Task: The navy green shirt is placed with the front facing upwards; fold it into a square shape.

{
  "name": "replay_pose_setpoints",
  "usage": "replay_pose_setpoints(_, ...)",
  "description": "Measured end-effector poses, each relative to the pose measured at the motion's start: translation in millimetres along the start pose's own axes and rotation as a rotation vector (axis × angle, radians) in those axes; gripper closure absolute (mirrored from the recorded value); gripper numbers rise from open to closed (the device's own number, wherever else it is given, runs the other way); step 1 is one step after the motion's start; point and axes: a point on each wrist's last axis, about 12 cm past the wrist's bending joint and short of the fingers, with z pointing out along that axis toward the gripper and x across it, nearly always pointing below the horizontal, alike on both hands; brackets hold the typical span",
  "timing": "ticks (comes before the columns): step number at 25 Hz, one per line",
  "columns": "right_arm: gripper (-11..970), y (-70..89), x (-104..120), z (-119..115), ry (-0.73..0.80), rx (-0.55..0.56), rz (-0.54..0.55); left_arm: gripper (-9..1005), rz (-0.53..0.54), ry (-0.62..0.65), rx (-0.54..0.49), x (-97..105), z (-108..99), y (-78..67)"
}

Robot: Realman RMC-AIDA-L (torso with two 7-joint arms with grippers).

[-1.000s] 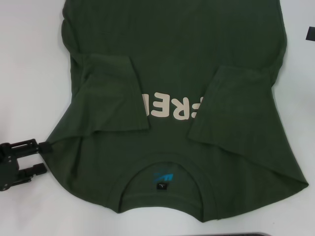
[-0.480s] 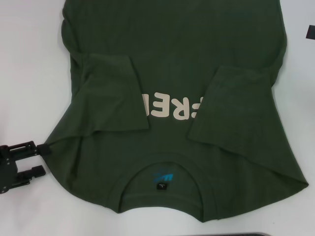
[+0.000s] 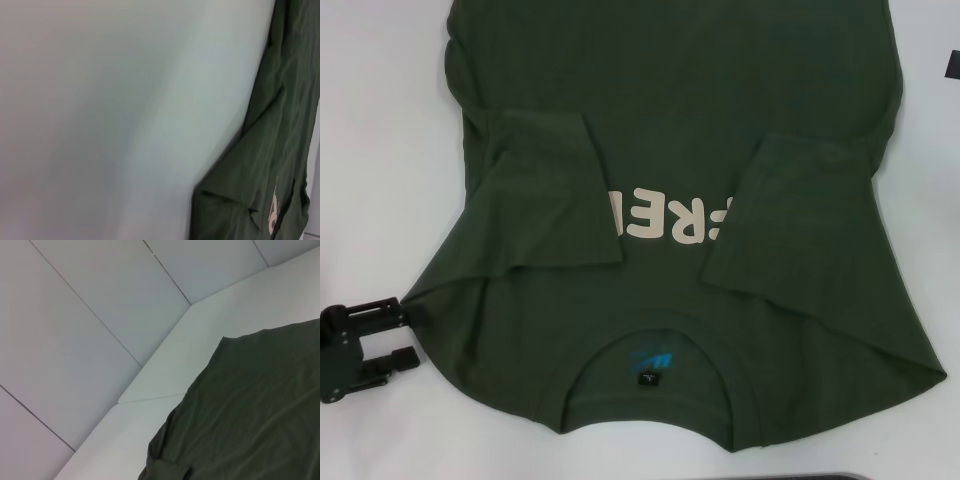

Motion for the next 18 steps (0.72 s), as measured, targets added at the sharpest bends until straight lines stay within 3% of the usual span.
replay_pose_setpoints(18, 241, -0.8, 1.3, -0.5, -0.001, -0.004, 0.01, 363, 0.022, 0.014, 0.007, -3.7, 9.5, -8.0)
